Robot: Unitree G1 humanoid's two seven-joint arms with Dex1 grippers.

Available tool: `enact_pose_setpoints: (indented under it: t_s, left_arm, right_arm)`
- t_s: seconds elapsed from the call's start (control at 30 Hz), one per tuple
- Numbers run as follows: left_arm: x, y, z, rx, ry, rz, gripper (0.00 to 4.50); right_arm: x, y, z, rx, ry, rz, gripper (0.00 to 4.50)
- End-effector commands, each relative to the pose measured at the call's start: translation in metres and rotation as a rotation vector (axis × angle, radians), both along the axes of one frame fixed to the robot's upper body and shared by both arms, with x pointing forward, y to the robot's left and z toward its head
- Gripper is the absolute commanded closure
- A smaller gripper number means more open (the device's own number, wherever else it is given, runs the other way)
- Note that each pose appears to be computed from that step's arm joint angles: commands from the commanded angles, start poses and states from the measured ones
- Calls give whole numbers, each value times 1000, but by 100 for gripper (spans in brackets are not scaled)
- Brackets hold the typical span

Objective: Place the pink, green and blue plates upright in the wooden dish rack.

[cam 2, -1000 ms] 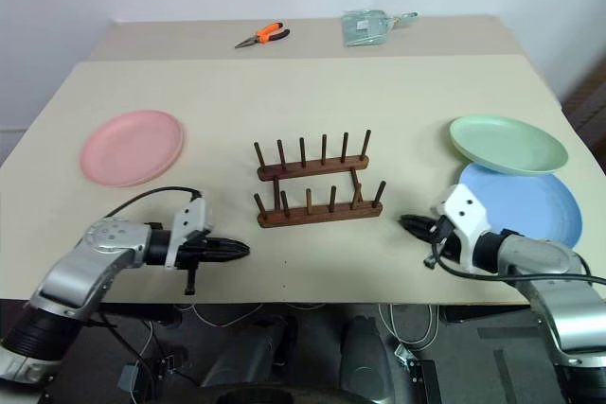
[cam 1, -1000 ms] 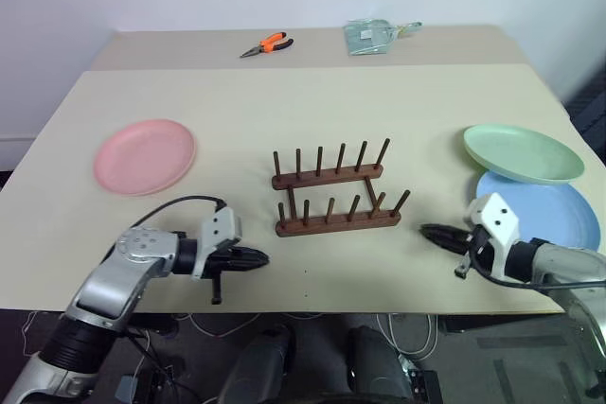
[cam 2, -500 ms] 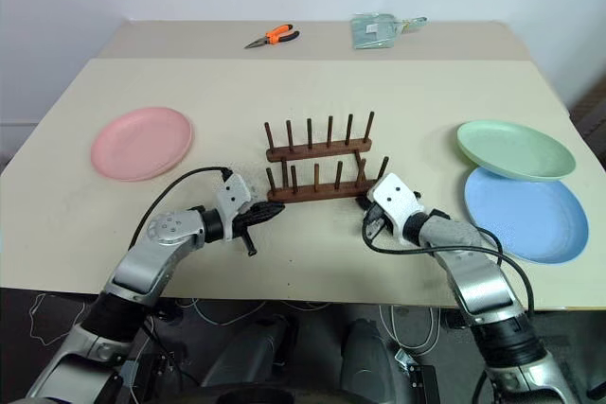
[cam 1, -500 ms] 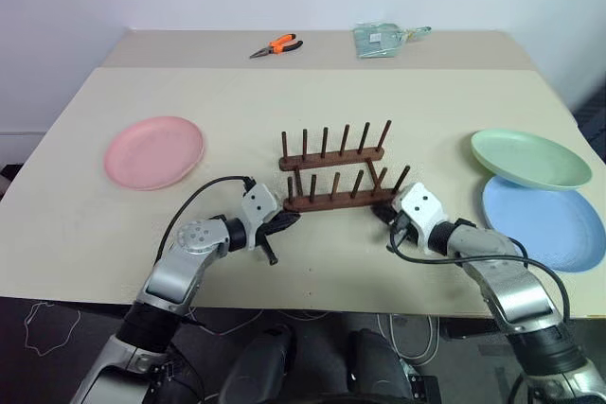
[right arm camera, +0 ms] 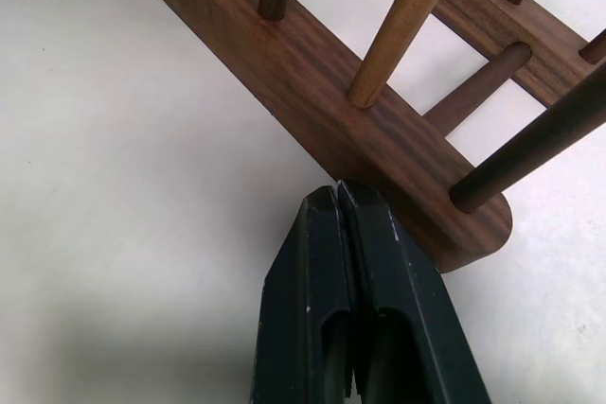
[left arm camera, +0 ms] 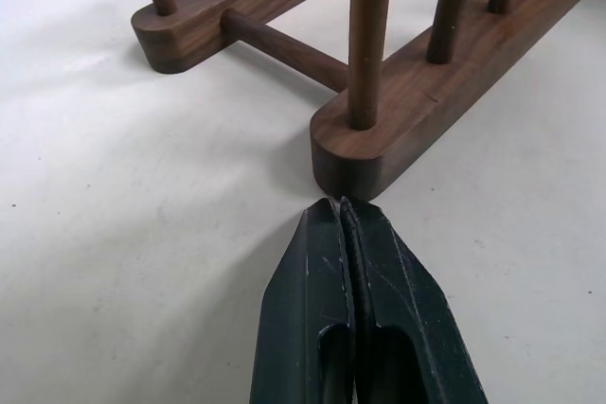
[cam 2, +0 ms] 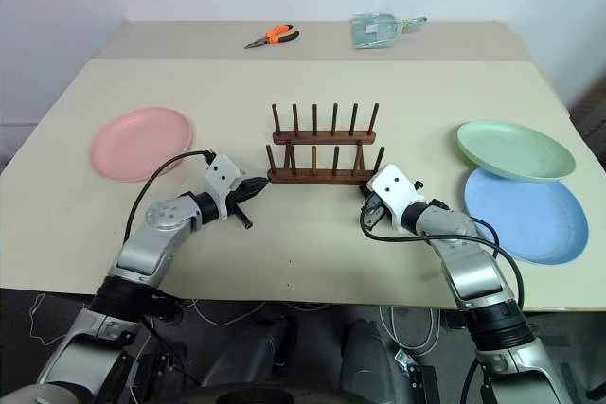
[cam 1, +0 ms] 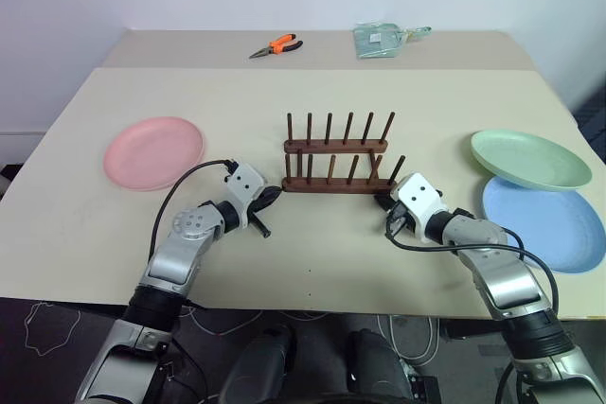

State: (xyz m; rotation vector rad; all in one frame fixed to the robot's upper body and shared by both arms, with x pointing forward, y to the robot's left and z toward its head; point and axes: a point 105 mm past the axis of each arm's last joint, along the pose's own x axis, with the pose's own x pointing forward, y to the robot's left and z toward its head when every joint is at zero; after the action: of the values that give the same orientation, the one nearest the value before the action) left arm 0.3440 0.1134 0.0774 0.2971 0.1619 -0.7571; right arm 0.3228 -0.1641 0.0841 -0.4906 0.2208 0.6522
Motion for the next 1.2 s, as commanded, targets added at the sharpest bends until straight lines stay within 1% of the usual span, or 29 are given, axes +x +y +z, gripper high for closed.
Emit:
enact_pose_setpoints:
  t_s: [0.03, 0.07, 0.1, 0.17, 0.2, 0.23, 0.27, 0.3, 0.37, 0.43, 0.5, 0.57, 0.63, 0.7, 0.83, 0.87, 0.9, 0.93, 1.1, 1.2]
  left_arm:
    - [-8, 30, -10, 25, 57, 64, 424]
    - [-6, 39, -3, -12, 48, 101, 396]
    - [-3, 48, 6, -46, 30, 151, 360]
    - [11, 84, 31, -108, -58, 351, 264]
    - [17, 105, 43, -133, -103, 466, 205]
    - [21, 123, 54, -167, -139, 571, 157]
    - [24, 144, 67, -212, -185, 693, 99]
    - [24, 163, 78, -248, -221, 799, 52]
    - [17, 206, 97, -299, -300, 1057, 52]
    - [6, 234, 107, -329, -346, 1244, 52]
    - [-6, 253, 104, -384, -320, 1394, 52]
    - [-14, 264, 90, -462, -226, 1502, 52]
    - [-19, 265, 77, -558, -125, 1545, 52]
    - [-20, 260, 64, -657, -21, 1539, 52]
    - [-14, 242, 41, -835, 171, 1436, 52]
    - [-12, 239, 39, -866, 193, 1414, 104]
    - [-11, 237, 39, -885, 204, 1401, 131]
    - [-9, 236, 39, -904, 209, 1388, 176]
    - [-5, 232, 39, -925, 231, 1363, 440]
    - [0, 226, 45, -908, 215, 1315, 446]
  right_arm:
    - [-20, 14, 8, 81, 58, 118, 315]
    - [-25, 18, 13, 102, 66, 147, 276]
    - [-29, 21, 16, 115, 69, 169, 213]
    - [-35, 29, 26, 127, 59, 216, 110]
    - [-37, 32, 29, 128, 50, 232, 53]
    - [-38, 34, 32, 129, 43, 246, 3]
    - [-39, 38, 36, 130, 36, 264, 0]
    - [-39, 41, 38, 130, 30, 280, 0]
    - [-39, 47, 44, 137, 17, 310, 0]
    - [-37, 51, 48, 145, 8, 323, 0]
    - [-35, 53, 48, 141, 4, 330, 0]
    - [-33, 54, 47, 132, 2, 338, 0]
    - [-33, 55, 47, 128, -1, 346, 0]
    - [-32, 56, 48, 127, -5, 352, 0]
    - [-30, 58, 53, 128, -25, 363, 0]
    - [-29, 59, 54, 129, -30, 362, 0]
    - [-29, 58, 55, 129, -33, 360, 0]
    - [-28, 58, 55, 127, -38, 356, 0]
    - [-27, 53, 55, 125, -41, 333, 0]
    - [-28, 51, 59, 137, -34, 327, 0]
